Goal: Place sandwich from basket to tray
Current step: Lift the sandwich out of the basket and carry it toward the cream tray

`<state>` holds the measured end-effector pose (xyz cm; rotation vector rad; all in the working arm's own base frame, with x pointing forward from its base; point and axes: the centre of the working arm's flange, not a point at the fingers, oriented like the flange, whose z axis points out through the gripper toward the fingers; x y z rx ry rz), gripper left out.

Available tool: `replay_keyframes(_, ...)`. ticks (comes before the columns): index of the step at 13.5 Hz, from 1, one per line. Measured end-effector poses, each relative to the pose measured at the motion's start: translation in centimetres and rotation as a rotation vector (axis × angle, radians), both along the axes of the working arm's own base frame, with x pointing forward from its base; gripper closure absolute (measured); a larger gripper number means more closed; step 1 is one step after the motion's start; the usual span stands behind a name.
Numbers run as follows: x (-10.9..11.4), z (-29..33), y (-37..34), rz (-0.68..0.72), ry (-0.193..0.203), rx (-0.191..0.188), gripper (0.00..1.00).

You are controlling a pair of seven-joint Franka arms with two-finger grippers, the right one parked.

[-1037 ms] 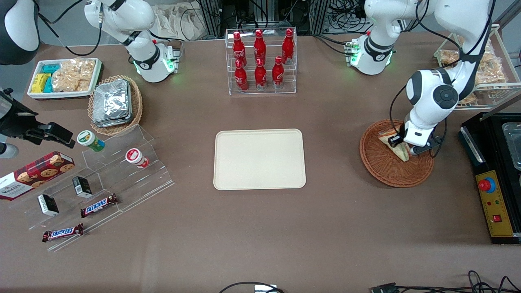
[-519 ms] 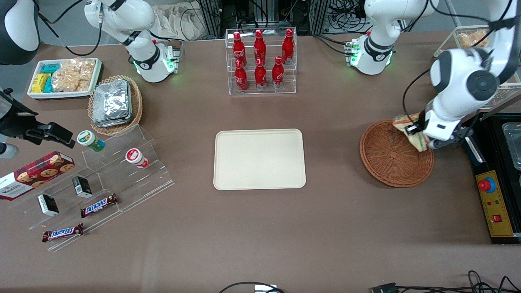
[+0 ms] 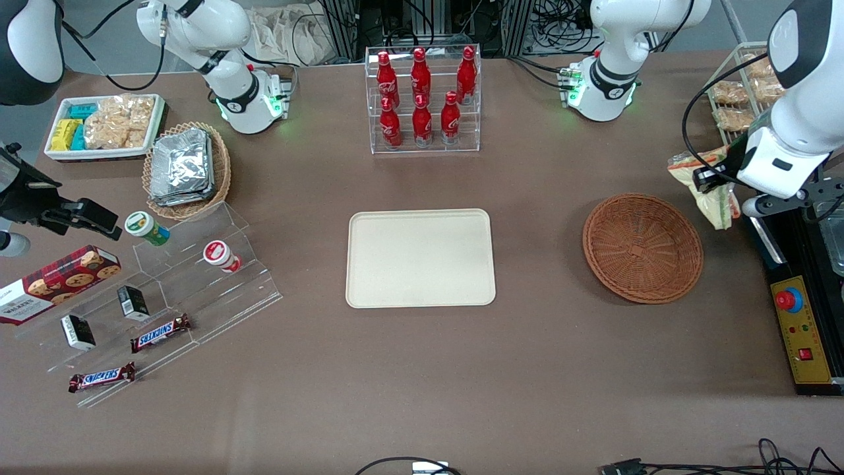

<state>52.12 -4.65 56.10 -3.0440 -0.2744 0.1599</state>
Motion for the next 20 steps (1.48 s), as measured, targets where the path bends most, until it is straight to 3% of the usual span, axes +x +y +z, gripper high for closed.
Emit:
replay_keyframes(4,-0.1,1.8,-13.1,-0.221,-0.019,-0.013,0.80)
replay_keyframes(6,-1.1,1.6,-19.7,-0.256,-0.023,-0.029,0.80)
replay_keyframes(9,-2.7,0.1,-28.0,-0.269,0.001,-0.067,0.80)
replay_keyframes(13,-3.3,-4.3,-34.1,-0.407,-0.005,-0.033,0.80)
replay_keyframes(16,-3.7,-9.6,-37.6,-0.512,0.014,0.001,0.80)
replay_keyframes(20,-4.2,-18.0,-39.8,-0.548,0.022,-0.068,0.80)
